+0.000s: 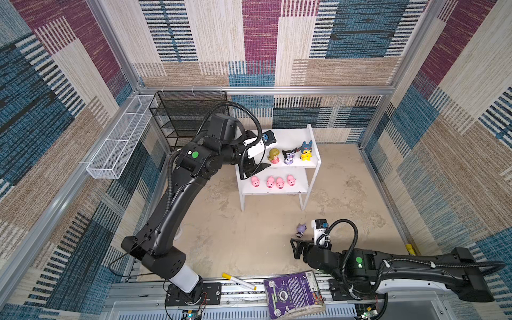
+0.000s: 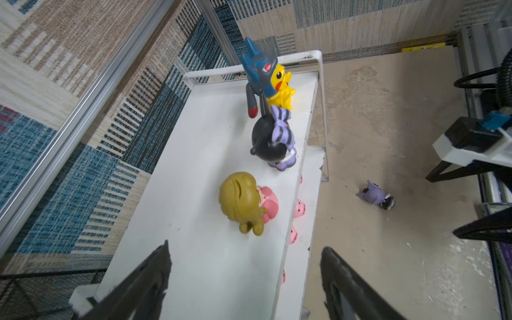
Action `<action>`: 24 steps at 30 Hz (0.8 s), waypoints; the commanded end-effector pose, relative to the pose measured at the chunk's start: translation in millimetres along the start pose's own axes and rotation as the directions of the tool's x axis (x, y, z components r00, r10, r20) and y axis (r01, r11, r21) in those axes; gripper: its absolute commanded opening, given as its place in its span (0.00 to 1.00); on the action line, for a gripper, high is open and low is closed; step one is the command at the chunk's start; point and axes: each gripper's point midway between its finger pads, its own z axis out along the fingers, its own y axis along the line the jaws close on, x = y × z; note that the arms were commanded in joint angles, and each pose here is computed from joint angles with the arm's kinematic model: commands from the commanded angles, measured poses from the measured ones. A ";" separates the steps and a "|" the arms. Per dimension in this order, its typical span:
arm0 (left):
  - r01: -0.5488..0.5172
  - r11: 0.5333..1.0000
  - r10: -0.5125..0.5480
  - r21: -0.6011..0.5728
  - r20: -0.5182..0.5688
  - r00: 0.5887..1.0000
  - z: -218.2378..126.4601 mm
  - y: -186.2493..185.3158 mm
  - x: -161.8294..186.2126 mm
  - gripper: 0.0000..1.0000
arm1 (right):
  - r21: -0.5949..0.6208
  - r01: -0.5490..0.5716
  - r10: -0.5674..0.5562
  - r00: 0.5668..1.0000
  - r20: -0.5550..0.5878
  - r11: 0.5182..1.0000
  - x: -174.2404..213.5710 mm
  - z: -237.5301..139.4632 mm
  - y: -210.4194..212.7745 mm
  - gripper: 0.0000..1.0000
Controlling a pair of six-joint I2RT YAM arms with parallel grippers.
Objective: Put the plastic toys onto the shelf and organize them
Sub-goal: 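Open the left gripper to release the princess while the right gripper grasps the purple figure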
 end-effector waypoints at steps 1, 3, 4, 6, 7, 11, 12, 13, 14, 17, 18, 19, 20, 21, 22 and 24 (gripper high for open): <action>0.070 0.989 -0.065 -0.128 0.047 0.997 -21.8 16.3 -9.3 0.85 | 0.052 -0.111 0.115 0.989 -0.098 0.992 18.0 8.5 -6.1 1.00; 0.127 0.974 -0.116 -0.189 0.066 0.991 -37.7 16.9 -5.5 0.86 | 0.074 -0.134 0.142 0.984 -0.104 0.988 18.7 14.2 -11.4 1.00; 0.163 0.962 -0.149 -0.220 0.078 0.986 -45.5 15.5 -0.1 0.87 | 0.073 -0.145 0.152 0.983 -0.105 0.987 18.0 16.7 -12.9 1.00; 0.242 0.922 -0.214 -0.304 0.121 0.969 -63.8 16.9 8.4 0.90 | 0.049 -0.165 0.169 0.981 -0.100 0.985 13.3 21.3 -13.0 0.99; 0.287 0.895 -0.251 -0.343 0.146 0.957 -74.2 17.0 13.9 0.91 | 0.038 -0.170 0.173 0.980 -0.097 0.985 10.2 23.3 -13.5 0.98; 0.390 0.855 -0.343 -0.341 0.190 0.920 -104.3 -6.5 28.9 0.98 | 0.042 -0.148 0.151 0.985 -0.085 0.988 0.8 31.5 -20.1 0.93; 0.410 0.853 -0.363 -0.323 0.196 0.911 -109.9 -15.0 31.8 0.98 | 0.044 -0.137 0.140 0.986 -0.086 0.990 -0.5 34.0 -20.3 0.92; 0.422 0.855 -0.375 -0.302 0.204 0.904 -115.3 -24.1 33.8 0.98 | 0.045 -0.123 0.127 0.988 -0.087 0.991 -1.8 36.6 -20.4 0.91; 0.434 0.858 -0.386 -0.274 0.213 0.897 -119.4 -34.7 36.6 0.98 | 0.058 -0.110 0.115 0.989 -0.092 0.992 -2.3 40.2 -22.0 0.89; 0.446 0.872 -0.398 -0.203 0.236 0.886 -130.1 -64.4 44.7 0.98 | 0.084 -0.086 0.094 0.991 -0.093 0.993 -4.0 49.6 -24.8 0.85; 0.449 0.874 -0.402 -0.188 0.242 0.883 -133.8 -72.0 47.4 0.98 | 0.084 -0.081 0.089 0.992 -0.093 0.993 -4.8 53.0 -24.4 0.84; 0.450 0.875 -0.405 -0.177 0.242 0.882 -136.5 -77.6 49.8 0.98 | 0.089 -0.082 0.091 0.991 -0.094 0.993 -4.8 55.7 -25.2 0.83; 0.451 0.876 -0.408 -0.168 0.238 0.881 -140.1 -83.0 52.0 0.98 | 0.096 -0.083 0.093 0.991 -0.095 0.992 -4.7 58.8 -26.7 0.80; 0.453 0.876 -0.413 -0.164 0.228 0.882 -142.2 -86.6 54.6 0.98 | 0.098 -0.078 0.088 0.992 -0.095 0.992 -4.8 61.8 -26.9 0.78; 0.456 0.875 -0.418 -0.164 0.220 0.882 -143.9 -88.4 56.5 0.98 | 0.098 -0.074 0.083 0.992 -0.094 0.992 -5.0 64.8 -26.6 0.76; 0.454 0.877 -0.421 -0.160 0.200 0.885 -146.0 -92.9 60.0 0.98 | 0.098 -0.055 0.065 0.993 -0.099 0.994 -4.4 71.4 -24.6 0.71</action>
